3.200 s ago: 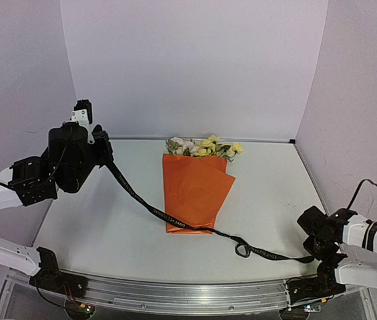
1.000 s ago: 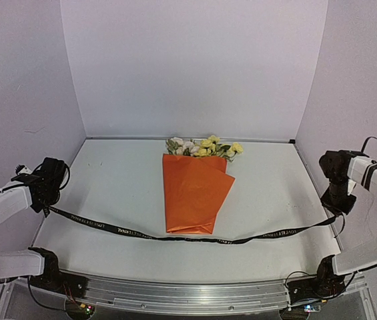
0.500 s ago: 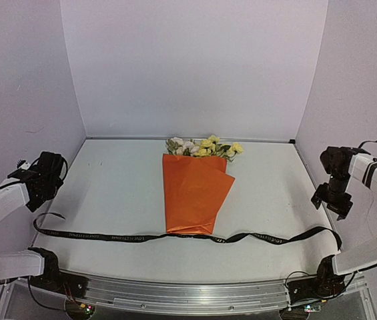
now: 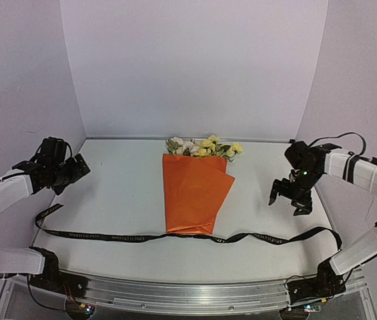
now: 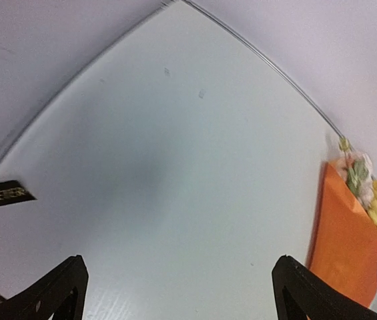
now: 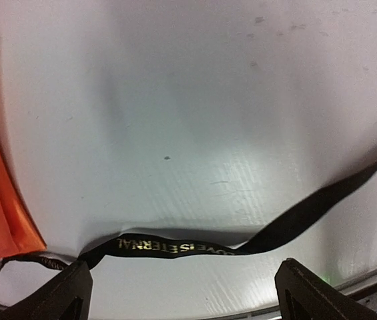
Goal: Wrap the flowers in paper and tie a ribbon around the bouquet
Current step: Pick up the folded bouquet from the center of the board.
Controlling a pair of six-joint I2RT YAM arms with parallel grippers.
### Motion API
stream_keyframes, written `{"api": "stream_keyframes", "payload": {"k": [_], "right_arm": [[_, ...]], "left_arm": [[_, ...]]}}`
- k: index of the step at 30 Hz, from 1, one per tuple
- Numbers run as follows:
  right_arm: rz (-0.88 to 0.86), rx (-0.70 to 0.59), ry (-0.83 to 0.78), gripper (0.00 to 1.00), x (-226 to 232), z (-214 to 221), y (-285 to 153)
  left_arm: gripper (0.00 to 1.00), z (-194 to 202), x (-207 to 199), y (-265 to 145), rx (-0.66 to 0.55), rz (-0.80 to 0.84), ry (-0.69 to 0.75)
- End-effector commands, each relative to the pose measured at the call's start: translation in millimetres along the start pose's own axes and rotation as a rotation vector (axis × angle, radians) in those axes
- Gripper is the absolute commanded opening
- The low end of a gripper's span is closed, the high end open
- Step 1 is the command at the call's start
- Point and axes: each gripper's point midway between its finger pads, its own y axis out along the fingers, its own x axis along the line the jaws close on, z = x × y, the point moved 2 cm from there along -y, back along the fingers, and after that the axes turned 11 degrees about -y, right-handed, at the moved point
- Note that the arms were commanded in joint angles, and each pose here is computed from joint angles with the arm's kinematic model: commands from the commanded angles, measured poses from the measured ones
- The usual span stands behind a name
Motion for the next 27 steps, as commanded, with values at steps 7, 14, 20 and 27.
{"api": "stream_keyframes", "payload": {"k": [7,14,20,27], "right_arm": [[-0.216,-0.009,-0.301,0.95,134.4,-2.3,32.6],[-0.310,0.026,-0.329,0.89,186.0,-1.9,66.1],[-0.362,0.023,-0.309,0.84,205.5,-6.2,88.3],[-0.382,0.027,-0.281,0.76,210.5,-6.9,114.1]], "left_arm": [[0.92,113.1,-133.9,16.5,0.446,0.465,0.141],[0.88,173.3,-176.2,23.5,0.629,0.628,0.234],[0.83,210.6,-183.6,34.5,0.744,0.641,0.254],[0.75,242.0,-178.4,46.9,0.834,0.623,0.249]]}}
